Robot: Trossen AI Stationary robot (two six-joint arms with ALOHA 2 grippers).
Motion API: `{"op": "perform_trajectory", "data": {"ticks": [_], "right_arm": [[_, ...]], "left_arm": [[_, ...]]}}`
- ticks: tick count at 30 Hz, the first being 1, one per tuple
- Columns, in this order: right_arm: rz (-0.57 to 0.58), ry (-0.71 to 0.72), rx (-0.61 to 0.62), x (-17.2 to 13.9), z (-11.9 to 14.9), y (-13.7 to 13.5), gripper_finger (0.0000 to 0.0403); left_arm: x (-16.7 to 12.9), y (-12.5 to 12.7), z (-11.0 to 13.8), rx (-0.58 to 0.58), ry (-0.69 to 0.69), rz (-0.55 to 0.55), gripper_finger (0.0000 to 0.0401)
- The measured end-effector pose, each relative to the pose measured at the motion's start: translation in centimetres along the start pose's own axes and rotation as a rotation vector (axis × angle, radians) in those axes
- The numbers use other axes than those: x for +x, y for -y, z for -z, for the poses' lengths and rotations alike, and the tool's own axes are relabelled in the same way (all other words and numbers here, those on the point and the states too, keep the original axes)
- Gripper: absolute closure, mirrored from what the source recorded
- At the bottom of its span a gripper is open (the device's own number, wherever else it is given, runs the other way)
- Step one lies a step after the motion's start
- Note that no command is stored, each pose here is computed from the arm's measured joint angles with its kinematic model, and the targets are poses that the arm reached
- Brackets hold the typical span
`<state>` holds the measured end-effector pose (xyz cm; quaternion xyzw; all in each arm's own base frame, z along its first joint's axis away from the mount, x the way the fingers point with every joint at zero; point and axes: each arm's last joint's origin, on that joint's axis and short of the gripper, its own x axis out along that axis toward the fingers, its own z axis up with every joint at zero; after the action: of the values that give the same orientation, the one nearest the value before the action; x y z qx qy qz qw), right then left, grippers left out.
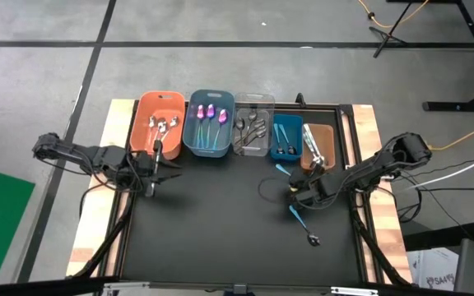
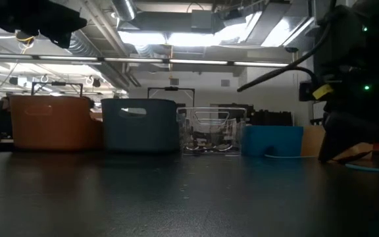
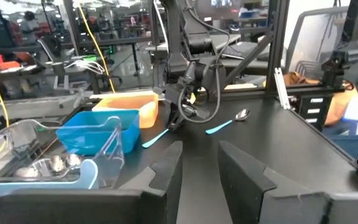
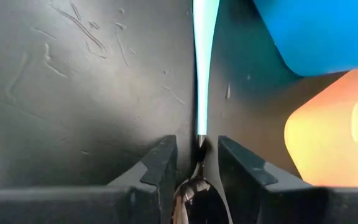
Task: Sort silverware by color (type)
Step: Put the light blue spoon into the right blue bin
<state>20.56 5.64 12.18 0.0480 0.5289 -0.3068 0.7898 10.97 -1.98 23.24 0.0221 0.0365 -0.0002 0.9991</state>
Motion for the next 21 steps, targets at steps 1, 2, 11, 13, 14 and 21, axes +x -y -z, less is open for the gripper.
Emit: {"op": "perform_trajectory", "data": {"ticks": [1, 2, 11, 13, 14, 21], "right_arm": [[0.003, -0.001, -0.001, 0.1, 0.0, -0.1, 0.0288], [0.005, -0.002, -0.001, 0.1, 0.0, -0.1, 0.0288], [-0.013, -0.001, 0.009, 0.2, -0.1, -0.2, 0.0288], [-0.022, 0.000, 0.013, 0.3, -0.1, -0.3, 0.0288], [-0.028, 0.000, 0.016, 0.3, -0.1, -0.4, 0.0288], [-0.080, -0.032, 0.026, 0.3, -0.1, -0.6, 0.0288]], "left_arm": [[0.0, 0.0, 0.2, 0.008, 0.000, 0.001, 0.0305], [0.1, 0.0, 0.3, 0.010, 0.005, 0.000, 0.0305], [0.8, 0.3, 3.9, -0.008, 0.087, -0.002, 0.0305], [0.8, 0.3, 4.6, -0.013, 0.103, -0.003, 0.0305], [0.8, 0.3, 5.0, -0.014, 0.106, -0.003, 0.0305], [0.9, 0.4, 5.9, -0.021, 0.114, -0.003, 0.0305]]}}
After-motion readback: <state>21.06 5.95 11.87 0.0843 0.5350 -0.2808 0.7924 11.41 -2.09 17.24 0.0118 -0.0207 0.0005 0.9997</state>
